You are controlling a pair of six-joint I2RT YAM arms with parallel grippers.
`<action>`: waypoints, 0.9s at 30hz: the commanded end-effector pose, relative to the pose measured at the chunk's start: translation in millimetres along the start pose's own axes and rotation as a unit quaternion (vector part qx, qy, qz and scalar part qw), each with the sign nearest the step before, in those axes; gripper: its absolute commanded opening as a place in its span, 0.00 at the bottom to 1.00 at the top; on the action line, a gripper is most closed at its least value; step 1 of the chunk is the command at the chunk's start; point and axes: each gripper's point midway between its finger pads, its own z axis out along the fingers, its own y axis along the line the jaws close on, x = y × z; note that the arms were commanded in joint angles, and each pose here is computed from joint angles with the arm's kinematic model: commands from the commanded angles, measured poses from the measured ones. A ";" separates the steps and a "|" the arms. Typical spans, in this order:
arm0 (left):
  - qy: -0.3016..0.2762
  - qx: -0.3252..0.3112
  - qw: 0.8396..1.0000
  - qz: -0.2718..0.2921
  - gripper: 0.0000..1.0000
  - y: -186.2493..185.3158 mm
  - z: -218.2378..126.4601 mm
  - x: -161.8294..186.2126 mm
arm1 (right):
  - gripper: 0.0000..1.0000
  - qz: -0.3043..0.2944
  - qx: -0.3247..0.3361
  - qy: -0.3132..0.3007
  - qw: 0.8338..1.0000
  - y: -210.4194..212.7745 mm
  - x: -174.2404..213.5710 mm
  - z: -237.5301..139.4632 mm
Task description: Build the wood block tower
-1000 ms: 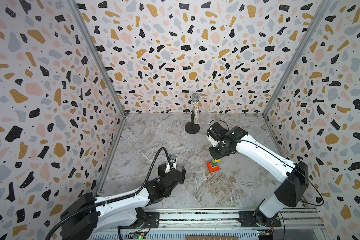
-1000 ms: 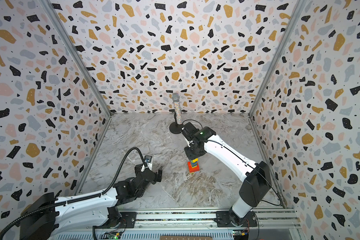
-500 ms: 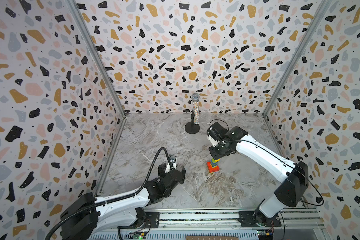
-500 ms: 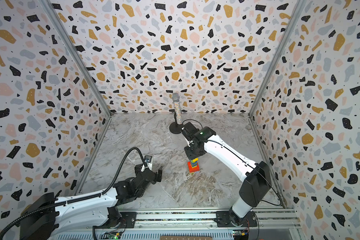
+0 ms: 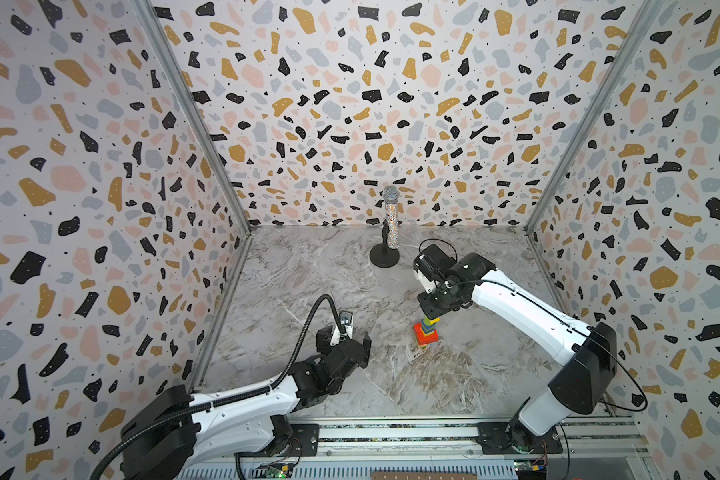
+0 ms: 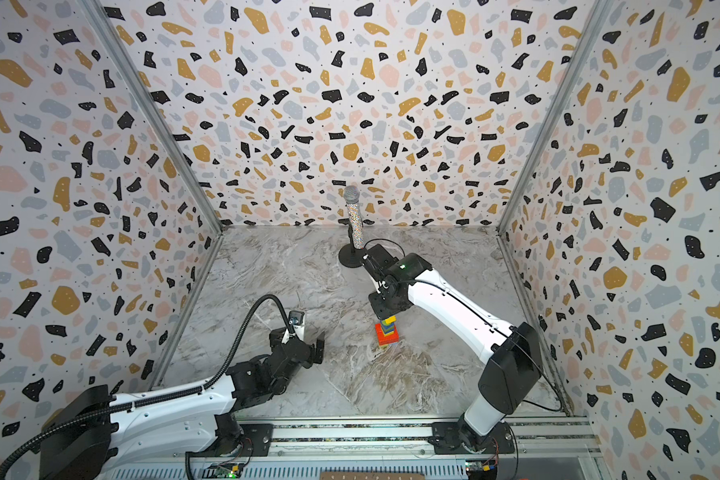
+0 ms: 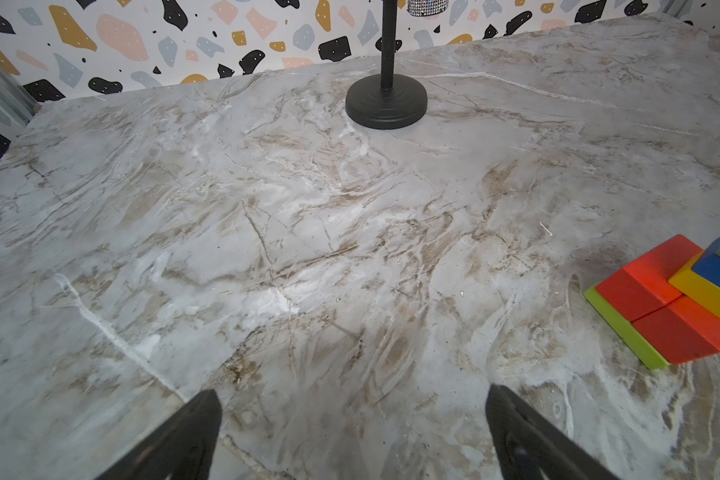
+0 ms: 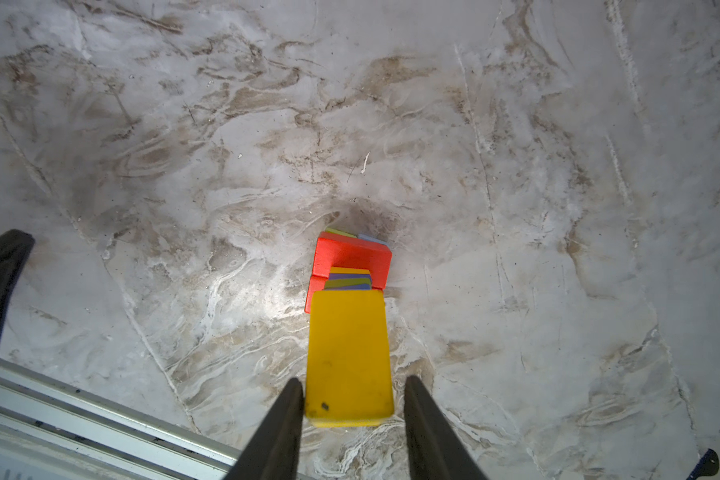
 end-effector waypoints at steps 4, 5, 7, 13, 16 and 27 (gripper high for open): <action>-0.015 -0.005 1.000 -0.006 1.00 4.4 -0.5 -2.8 | 0.45 0.018 0.013 -0.081 0.996 -11.9 -18.9 -42.7; -0.018 -0.008 1.000 -0.009 1.00 5.7 -0.7 -3.9 | 0.45 0.023 0.012 -0.096 0.995 -14.6 -21.9 -49.6; -0.022 -0.017 1.000 -0.012 1.00 9.0 -2.0 -6.6 | 0.46 0.034 0.006 -0.129 0.991 -19.9 -27.7 -64.2; -0.047 -0.046 0.997 -0.040 1.00 21.3 -13.1 -30.2 | 0.50 0.065 -0.040 -0.246 0.966 -35.1 -42.2 -116.7; -0.070 -0.038 0.994 -0.074 1.00 21.9 -23.3 -51.5 | 0.58 0.080 -0.056 -0.311 0.945 -46.8 -45.0 -146.1; -0.174 -0.133 0.966 -0.138 1.00 68.3 -71.1 -138.3 | 0.99 0.129 0.047 -0.529 0.837 -114.8 -16.9 -179.0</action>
